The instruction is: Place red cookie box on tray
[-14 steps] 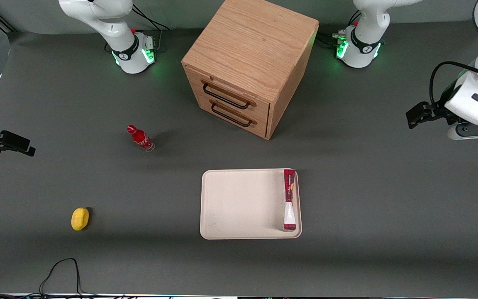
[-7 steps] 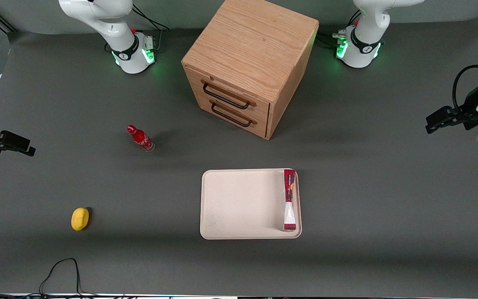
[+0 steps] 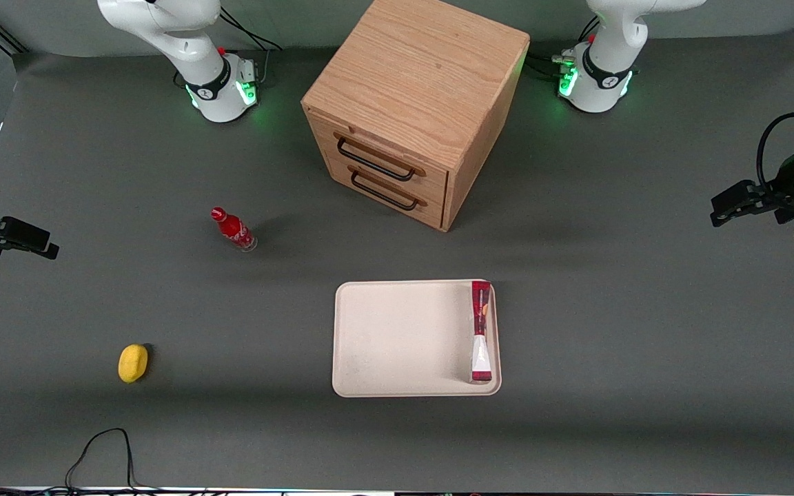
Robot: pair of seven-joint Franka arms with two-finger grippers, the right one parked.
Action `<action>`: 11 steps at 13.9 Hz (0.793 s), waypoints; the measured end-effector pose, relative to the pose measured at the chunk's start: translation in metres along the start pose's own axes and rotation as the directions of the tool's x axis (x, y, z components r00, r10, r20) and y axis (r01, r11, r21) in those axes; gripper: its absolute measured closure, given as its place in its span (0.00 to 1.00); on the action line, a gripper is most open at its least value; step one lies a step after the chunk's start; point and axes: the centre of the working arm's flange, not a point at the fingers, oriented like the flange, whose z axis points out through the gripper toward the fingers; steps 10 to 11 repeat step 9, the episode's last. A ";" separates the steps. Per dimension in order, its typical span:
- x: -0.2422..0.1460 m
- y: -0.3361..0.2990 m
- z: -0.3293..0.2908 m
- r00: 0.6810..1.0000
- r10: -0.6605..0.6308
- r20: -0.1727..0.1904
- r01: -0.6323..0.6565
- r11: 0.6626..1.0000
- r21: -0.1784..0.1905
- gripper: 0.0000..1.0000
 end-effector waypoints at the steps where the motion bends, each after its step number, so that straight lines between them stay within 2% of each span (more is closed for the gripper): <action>1: 0.000 0.000 0.000 1.000 0.003 0.000 -0.003 1.000 0.000 0.00; 11: -0.004 0.004 -0.001 0.999 0.019 0.031 -0.018 1.000 -0.014 0.00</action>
